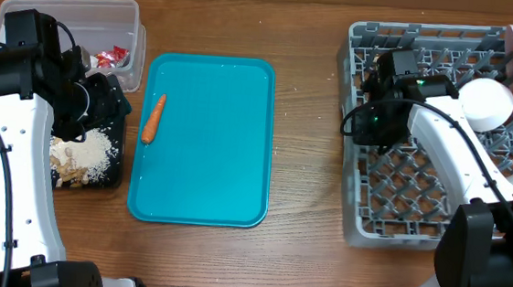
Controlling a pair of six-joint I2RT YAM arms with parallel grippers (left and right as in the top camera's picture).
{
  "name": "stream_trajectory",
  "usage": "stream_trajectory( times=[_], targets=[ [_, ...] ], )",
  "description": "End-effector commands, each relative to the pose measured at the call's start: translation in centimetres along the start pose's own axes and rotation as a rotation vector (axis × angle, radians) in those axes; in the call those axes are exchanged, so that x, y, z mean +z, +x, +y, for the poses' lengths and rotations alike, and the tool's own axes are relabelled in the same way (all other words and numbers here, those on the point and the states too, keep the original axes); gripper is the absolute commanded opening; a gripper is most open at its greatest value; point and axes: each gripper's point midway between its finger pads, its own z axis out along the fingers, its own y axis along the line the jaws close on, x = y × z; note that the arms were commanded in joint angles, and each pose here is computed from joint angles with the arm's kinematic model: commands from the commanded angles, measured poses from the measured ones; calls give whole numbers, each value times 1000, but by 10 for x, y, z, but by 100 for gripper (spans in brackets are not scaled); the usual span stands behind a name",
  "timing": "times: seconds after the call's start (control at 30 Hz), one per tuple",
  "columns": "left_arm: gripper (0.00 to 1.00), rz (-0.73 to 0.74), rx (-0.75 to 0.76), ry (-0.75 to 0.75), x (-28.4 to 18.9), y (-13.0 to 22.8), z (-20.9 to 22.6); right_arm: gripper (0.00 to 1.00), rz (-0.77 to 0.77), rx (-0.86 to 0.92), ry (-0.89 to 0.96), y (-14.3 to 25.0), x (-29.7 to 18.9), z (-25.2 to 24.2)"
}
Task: Sort waste into correct bins and load items into the dishwasher
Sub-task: 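Carry the second chopstick into the rack and lower it in, then release the chopstick and lift the right gripper out of the rack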
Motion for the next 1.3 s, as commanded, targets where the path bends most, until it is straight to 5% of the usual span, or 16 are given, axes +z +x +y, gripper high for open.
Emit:
stream_trajectory(
  times=[0.0,0.6,0.87,1.03,1.27],
  targets=[
    [75,6,26,-2,2,1,-1,8,31,-86,-207,9,0,50],
    [75,2,26,-1,2,0,-2,13,275,-127,-171,73,-2,71],
    [75,3,26,-1,2,0,-2,35,236,-135,-118,64,0,63],
    [75,2,27,-1,2,0,-2,39,112,-64,30,33,-28,41],
    [78,-3,143,8,8,-3,-11,43,-175,-50,-18,-20,-104,59]
  ],
)
